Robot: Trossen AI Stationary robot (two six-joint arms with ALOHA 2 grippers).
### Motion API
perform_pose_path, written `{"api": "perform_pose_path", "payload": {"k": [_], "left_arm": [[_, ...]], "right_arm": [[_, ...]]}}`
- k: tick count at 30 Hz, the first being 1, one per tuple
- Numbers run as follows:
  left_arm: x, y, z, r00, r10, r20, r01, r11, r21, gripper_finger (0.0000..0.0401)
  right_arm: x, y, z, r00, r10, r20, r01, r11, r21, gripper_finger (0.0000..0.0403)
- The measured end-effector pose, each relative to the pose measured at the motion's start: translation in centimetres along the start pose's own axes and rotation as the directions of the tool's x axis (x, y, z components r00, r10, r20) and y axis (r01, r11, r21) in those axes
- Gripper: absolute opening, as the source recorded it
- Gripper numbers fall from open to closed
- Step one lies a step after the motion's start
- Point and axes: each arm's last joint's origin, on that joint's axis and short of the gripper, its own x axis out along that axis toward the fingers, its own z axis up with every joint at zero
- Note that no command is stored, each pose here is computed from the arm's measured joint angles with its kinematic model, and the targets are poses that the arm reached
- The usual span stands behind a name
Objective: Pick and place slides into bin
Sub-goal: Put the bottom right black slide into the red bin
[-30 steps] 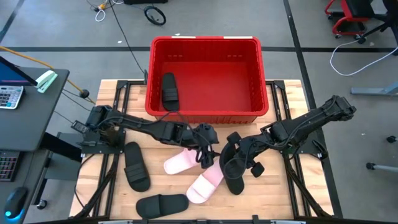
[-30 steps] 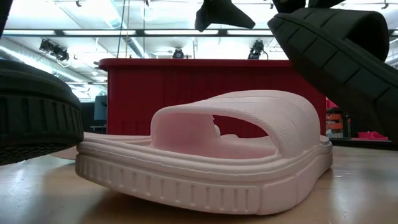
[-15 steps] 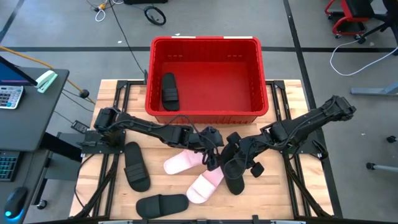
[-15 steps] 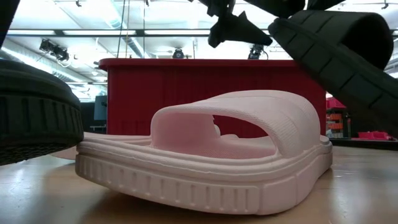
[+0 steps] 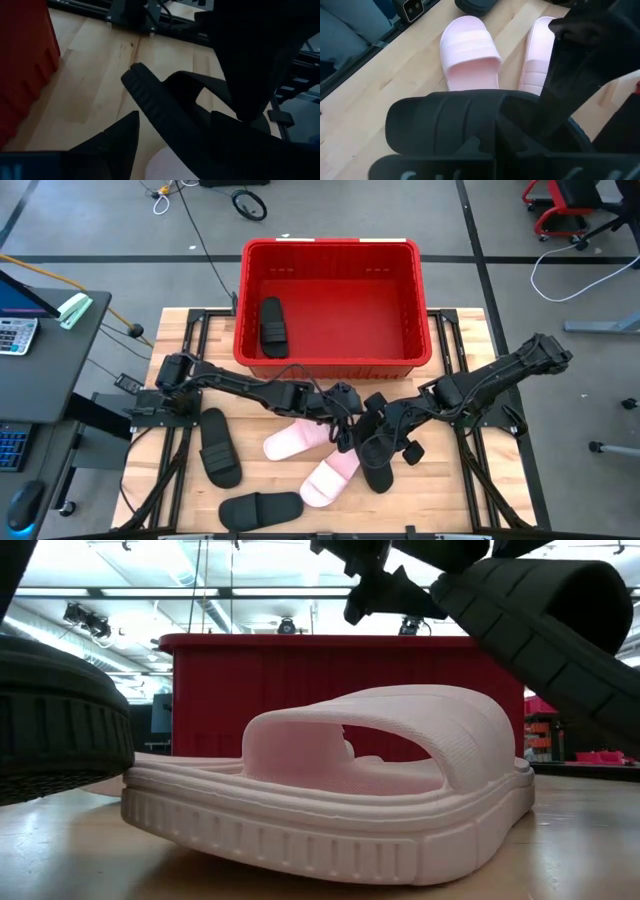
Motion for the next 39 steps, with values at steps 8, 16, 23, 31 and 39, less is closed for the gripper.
{"api": "perform_pose_path", "payload": {"k": [8, 16, 23, 31, 39], "left_arm": [[0.3, 0.0, -0.3, 1.0, 0.003, -0.008, -0.003, 1.0, 0.003, 0.0123], [0.1, -0.7, -0.4, 1.0, -0.008, -0.007, 0.008, 1.0, 0.009, 0.0042], [-1.1, -2.8, -0.5, 0.999, -0.027, 0.02, 0.026, 0.999, 0.04, 0.0042], [-6.6, -4.9, 2.2, 0.961, 0.128, 0.245, -0.166, 0.976, 0.142, 0.0042], [-15.4, -3.4, 6.9, 0.836, 0.276, 0.475, -0.377, 0.917, 0.129, 0.0042]], "right_arm": [[0.0, 0.1, 0.1, 1.0, 0.015, 0.013, -0.015, 1.0, 0.016, 0.0], [-0.8, 0.3, 0.3, 0.999, -0.019, 0.041, 0.017, 0.999, 0.05, 0.0003], [-5.0, 2.3, 0.8, 0.977, -0.143, 0.161, 0.14, 0.99, 0.032, 0.0003], [-9.1, 5.4, 0.8, 0.932, -0.182, 0.313, 0.174, 0.983, 0.054, 0.0003], [-8.3, 8.0, 1.2, 0.94, -0.164, 0.299, 0.154, 0.986, 0.057, 0.0003]]}}
